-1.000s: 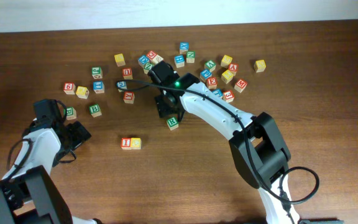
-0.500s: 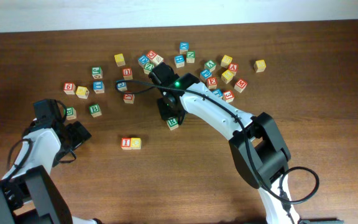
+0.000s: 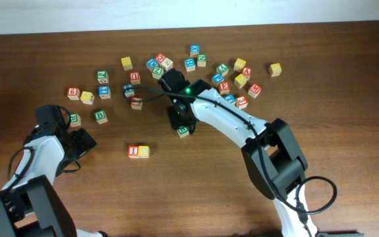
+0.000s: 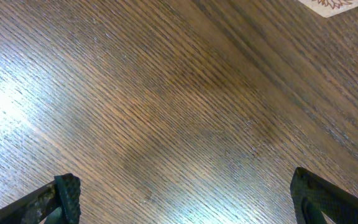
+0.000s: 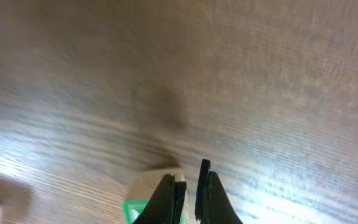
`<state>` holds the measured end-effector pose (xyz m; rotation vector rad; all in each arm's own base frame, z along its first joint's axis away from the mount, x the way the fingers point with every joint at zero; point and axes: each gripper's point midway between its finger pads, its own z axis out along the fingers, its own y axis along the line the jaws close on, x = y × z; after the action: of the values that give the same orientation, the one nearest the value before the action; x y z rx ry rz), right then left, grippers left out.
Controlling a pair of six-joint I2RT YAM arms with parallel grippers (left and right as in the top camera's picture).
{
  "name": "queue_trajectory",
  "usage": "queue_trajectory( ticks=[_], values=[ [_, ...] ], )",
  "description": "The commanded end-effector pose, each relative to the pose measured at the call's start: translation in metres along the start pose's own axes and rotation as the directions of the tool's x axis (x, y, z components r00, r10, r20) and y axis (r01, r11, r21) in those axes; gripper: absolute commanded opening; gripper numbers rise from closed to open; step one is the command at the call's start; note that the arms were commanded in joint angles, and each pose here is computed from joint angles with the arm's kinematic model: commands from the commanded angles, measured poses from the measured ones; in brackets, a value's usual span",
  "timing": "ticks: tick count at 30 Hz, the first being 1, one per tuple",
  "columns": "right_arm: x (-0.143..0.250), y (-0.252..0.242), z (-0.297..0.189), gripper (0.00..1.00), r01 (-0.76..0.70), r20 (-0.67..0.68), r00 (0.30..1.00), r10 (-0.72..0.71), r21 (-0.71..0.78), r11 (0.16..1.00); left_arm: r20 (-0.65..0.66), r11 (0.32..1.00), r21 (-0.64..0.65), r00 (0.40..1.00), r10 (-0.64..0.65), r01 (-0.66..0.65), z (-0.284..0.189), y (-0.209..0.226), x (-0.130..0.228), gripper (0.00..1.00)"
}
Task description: Spell out ICRA
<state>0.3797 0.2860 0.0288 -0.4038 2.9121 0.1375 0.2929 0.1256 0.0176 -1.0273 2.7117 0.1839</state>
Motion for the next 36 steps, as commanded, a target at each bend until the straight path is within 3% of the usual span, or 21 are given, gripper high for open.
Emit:
queue_trajectory(
  ticks=[1, 5, 14, 22, 36],
  values=[
    [0.018, 0.008, 0.012, 0.04, 0.003, -0.063, 0.998, -0.005, -0.034, 0.999, 0.006, 1.000, -0.007, 1.000, -0.008, 0.008, -0.001, 0.003, 0.000, 0.99],
    [0.026, 0.023, 0.010, 0.04, -0.005, -0.107, 0.994, -0.008, -0.123, 0.992, 0.006, 1.000, -0.007, 1.000, -0.008, 0.008, -0.001, 0.003, 0.000, 0.99],
    [0.008, -0.005, -0.006, 0.04, -0.069, -0.107, 0.993, 0.058, -0.107, 0.992, 0.006, 1.000, -0.007, 1.000, -0.008, 0.008, -0.001, 0.003, 0.000, 0.99],
    [0.050, -0.015, -0.013, 0.04, -0.082, -0.276, 0.959, 0.064, -0.053, 0.995, 0.006, 1.000, -0.007, 1.000, -0.008, 0.008, -0.001, 0.003, 0.000, 0.99],
    [0.065, 0.021, -0.014, 0.05, 0.003, -0.281, 0.959, -0.025, -0.079, 0.997, 0.006, 1.000, -0.007, 1.000, -0.008, 0.008, -0.001, 0.003, 0.000, 0.99]
  ],
)
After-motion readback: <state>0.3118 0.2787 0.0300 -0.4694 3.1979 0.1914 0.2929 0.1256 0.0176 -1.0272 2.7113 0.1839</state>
